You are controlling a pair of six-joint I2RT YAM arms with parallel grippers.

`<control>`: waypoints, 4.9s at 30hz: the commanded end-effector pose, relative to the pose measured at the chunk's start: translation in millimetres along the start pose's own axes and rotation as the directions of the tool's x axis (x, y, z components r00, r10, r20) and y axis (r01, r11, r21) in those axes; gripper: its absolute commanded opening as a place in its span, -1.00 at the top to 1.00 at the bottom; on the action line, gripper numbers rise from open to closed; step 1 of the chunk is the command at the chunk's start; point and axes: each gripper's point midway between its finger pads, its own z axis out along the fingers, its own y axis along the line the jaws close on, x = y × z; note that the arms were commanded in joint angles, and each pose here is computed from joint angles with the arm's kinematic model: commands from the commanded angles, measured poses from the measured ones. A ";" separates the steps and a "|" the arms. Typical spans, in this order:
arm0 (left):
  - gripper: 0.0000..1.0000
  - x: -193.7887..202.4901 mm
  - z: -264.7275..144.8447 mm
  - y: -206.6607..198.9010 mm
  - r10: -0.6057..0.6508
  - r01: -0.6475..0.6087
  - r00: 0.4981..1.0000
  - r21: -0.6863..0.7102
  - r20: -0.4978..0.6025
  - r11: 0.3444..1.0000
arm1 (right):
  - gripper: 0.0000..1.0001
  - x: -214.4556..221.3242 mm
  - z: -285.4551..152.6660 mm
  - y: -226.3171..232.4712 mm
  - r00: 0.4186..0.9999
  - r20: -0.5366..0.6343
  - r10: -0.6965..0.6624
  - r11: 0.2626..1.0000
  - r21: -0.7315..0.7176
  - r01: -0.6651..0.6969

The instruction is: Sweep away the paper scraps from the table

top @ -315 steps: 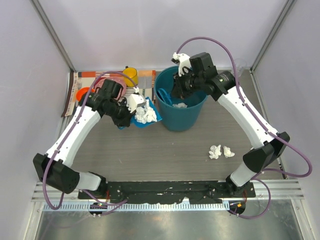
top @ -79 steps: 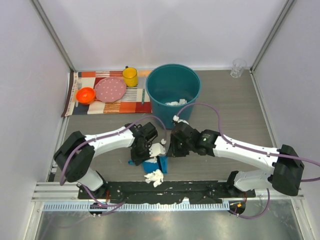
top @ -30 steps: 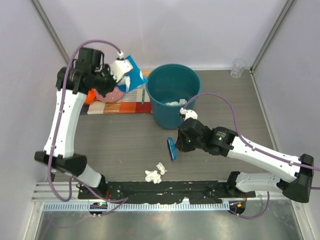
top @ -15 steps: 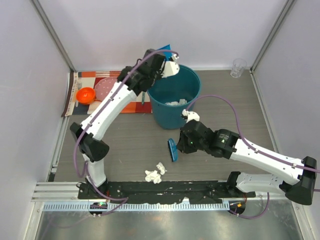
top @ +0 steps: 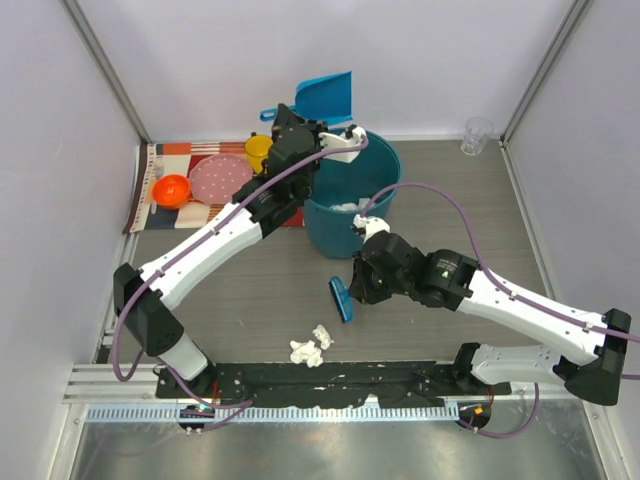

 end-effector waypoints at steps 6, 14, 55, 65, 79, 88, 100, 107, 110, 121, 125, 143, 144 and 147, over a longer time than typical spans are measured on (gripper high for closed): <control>1.00 39.1 -14.1 56.0 -0.250 0.245 0.967 -0.090 -0.050 0.965 | 0.99 -14.4 -17.7 30.9 0.994 0.012 -0.106 0.985 -0.136 0.106; 1.00 174.7 -45.9 3.9 -0.565 0.610 0.785 0.157 -0.253 0.777 | 0.99 19.5 -31.9 131.9 0.918 0.034 -0.395 0.789 -0.499 0.358; 0.99 196.0 -246.2 -317.5 0.000 0.400 0.916 0.912 -0.402 0.090 | 0.99 -3.6 -14.1 -10.6 0.981 -0.029 -0.191 0.961 0.201 0.193; 1.00 160.4 -241.1 -364.4 0.062 0.336 0.939 0.941 -0.339 0.046 | 0.99 -6.1 10.1 -61.1 0.994 0.081 -0.078 0.894 0.447 0.034; 1.00 133.6 -239.2 -393.0 0.015 0.332 0.943 0.942 -0.333 0.044 | 0.98 -27.4 91.2 43.6 0.988 0.134 0.071 0.997 -0.023 -0.069; 1.00 125.5 -256.6 -398.9 -0.024 0.339 0.940 0.940 -0.340 -0.049 | 0.99 -67.6 75.0 87.3 0.960 0.218 0.175 0.973 -0.186 -0.135; 1.00 103.5 -248.8 -375.8 -0.244 0.417 0.865 0.899 -0.437 -0.131 | 0.99 -71.9 6.8 -0.3 0.952 0.306 0.021 0.979 0.188 -0.082; 1.00 109.1 -244.9 -348.3 -0.307 0.458 0.827 0.881 -0.472 -0.119 | 0.99 -69.8 -21.0 -14.8 0.948 0.318 -0.016 0.976 0.209 -0.053; 1.00 122.3 -228.0 -327.8 -0.330 0.567 0.762 0.820 -0.557 -0.074 | 0.99 -65.5 -21.3 -13.8 0.952 0.303 -0.031 0.981 0.194 -0.030; 1.00 152.2 -160.7 -244.6 -0.409 0.688 0.694 0.713 -0.592 0.134 | 0.99 -53.1 1.3 3.6 0.968 0.244 -0.053 0.993 0.115 0.026; 1.00 152.9 -125.4 -212.5 -0.450 0.714 0.672 0.675 -0.587 0.186 | 0.99 -47.5 4.7 7.9 0.974 0.223 -0.046 0.996 0.089 0.027; 1.00 143.9 -49.7 -118.5 -0.582 0.768 0.597 0.603 -0.553 0.215 | 0.99 -36.3 8.7 5.9 0.980 0.197 -0.041 0.997 0.076 0.026; 1.00 140.1 -46.2 -111.9 -0.597 0.776 0.585 0.594 -0.549 0.213 | 0.99 -35.6 9.5 4.8 0.980 0.194 -0.042 0.996 0.080 0.027; 1.00 120.7 -32.5 -90.2 -0.621 0.772 0.597 0.576 -0.508 0.270 | 0.99 -35.0 13.3 5.0 0.981 0.189 -0.046 0.996 0.084 0.030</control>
